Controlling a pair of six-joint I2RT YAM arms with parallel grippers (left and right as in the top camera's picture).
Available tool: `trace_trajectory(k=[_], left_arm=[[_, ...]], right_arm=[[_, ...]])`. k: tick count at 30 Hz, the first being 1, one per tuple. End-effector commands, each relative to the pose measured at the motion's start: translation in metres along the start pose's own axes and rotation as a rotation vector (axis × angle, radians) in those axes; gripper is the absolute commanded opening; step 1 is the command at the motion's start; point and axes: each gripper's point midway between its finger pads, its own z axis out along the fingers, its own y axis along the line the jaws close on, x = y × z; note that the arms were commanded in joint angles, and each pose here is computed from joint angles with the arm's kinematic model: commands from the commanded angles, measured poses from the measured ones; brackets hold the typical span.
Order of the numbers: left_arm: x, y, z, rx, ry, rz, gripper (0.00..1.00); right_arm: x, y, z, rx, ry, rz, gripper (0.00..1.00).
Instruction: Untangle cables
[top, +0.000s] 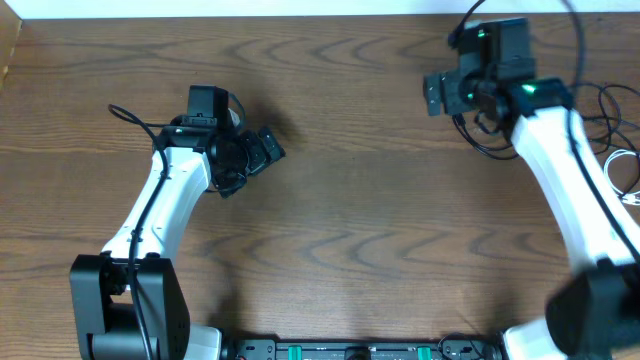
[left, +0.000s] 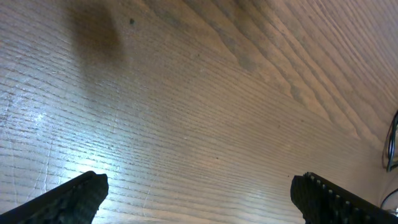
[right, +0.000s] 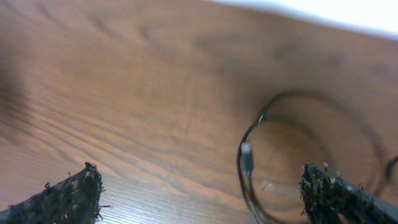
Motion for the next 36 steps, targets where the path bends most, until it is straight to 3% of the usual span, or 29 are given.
trace_trajectory(k=[1,12,20,23,29,36], left_arm=[[-0.007,-0.004,-0.006,0.005,-0.025,0.019,1.0],[-0.007,-0.004,-0.006,0.005,-0.026,0.019,1.0],[-0.007,-0.004,-0.006,0.005,-0.026,0.019,1.0],[-0.007,-0.004,-0.006,0.005,-0.025,0.019,1.0],[-0.007,-0.004,-0.006,0.005,-0.026,0.019,1.0],[-0.007,-0.004,-0.006,0.005,-0.026,0.019,1.0]], right_arm=[[-0.029,0.005,-0.058,-0.002,-0.143,0.0,0.99],[-0.063,0.014,-0.238,0.013,-0.549,-0.024,0.99],[-0.054,0.018,-0.315,0.019,-0.718,-0.034,0.99],[-0.046,0.019,-0.326,0.019,-0.725,-0.035,0.99],[0.001,0.02,-0.298,0.013,-0.526,-0.023,0.99],[0.019,0.019,-0.282,0.017,-0.613,-0.027,0.99]])
